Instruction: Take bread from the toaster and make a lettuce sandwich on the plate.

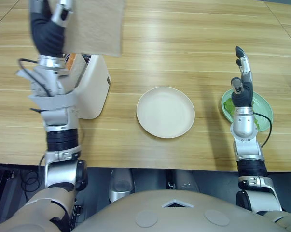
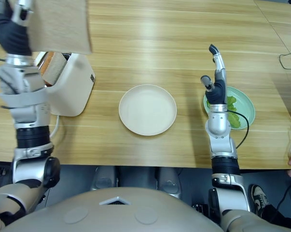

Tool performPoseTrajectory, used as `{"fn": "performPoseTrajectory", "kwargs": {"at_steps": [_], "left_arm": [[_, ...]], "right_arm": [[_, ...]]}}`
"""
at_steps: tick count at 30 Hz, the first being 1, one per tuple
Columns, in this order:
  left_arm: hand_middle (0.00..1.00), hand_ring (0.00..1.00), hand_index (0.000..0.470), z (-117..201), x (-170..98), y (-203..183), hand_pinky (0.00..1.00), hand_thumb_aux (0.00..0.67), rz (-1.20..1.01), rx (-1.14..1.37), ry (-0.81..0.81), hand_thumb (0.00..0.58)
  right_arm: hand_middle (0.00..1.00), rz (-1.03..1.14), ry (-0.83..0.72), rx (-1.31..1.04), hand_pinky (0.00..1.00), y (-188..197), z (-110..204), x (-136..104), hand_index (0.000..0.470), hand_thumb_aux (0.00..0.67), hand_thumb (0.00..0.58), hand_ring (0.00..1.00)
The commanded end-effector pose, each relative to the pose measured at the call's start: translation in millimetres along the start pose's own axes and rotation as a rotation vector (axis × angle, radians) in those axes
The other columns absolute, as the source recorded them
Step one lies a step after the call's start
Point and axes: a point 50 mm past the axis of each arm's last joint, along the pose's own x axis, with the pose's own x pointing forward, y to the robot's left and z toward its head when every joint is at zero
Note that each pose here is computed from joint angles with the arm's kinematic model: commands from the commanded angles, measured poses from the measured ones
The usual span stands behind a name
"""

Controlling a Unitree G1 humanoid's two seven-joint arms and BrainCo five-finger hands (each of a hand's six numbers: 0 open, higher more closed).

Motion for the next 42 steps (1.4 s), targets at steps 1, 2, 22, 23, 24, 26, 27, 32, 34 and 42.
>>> {"fn": "performPoseTrajectory", "kwargs": {"at_steps": [1,2,22,23,24,26,27,32,34,42], "left_arm": [[1.00,1.00,0.460,-45,-6,-42,1.00,0.670,-0.109,-0.062,0.201,0.580],[1.00,1.00,0.460,-58,-9,-51,1.00,0.670,-0.106,-0.091,0.261,0.580],[1.00,1.00,0.460,-143,-92,-150,1.00,0.670,-0.424,0.082,0.672,0.580],[1.00,1.00,0.460,-143,-92,-149,1.00,0.670,-0.426,0.085,0.669,0.580],[1.00,1.00,0.460,-143,-93,-149,1.00,0.670,-0.430,0.088,0.667,0.580],[1.00,1.00,0.460,-143,-92,-148,1.00,0.670,-0.444,0.106,0.655,0.580],[1.00,1.00,0.460,-142,-91,-146,1.00,0.670,-0.453,0.124,0.642,0.580],[1.00,1.00,0.460,-130,-75,-135,1.00,0.670,-0.510,0.190,0.537,0.580],[1.00,1.00,0.460,-124,-64,-130,1.00,0.670,-0.525,0.204,0.496,0.580],[1.00,1.00,0.460,-117,-39,-116,1.00,0.670,-0.762,0.405,0.435,0.580]], "right_arm": [[0.00,0.000,0.166,-0.139,0.00,-16,-30,-9,0.000,0.000,0.000,0.00],[0.00,0.008,0.199,-0.182,0.00,-20,-36,-11,0.000,0.000,0.000,0.00],[0.00,0.109,0.339,-0.655,0.00,-69,-61,-23,0.000,0.000,0.000,0.00],[0.00,0.120,0.356,-0.688,0.00,-71,-65,-25,0.000,0.000,0.000,0.00],[0.00,0.132,0.371,-0.713,0.00,-72,-68,-28,0.000,0.000,0.000,0.00],[0.00,0.180,0.414,-0.767,0.00,-72,-76,-35,0.000,0.000,0.000,0.00],[0.00,0.208,0.437,-0.796,0.00,-72,-82,-39,0.000,0.000,0.000,0.00],[0.00,0.287,0.504,-0.848,0.00,-74,-95,-52,0.000,0.000,0.000,0.00],[0.00,0.310,0.517,-0.852,0.00,-72,-98,-55,0.000,0.000,0.000,0.00],[0.00,0.418,0.535,-0.906,0.00,-68,-105,-58,0.000,0.000,0.000,0.00]]}}
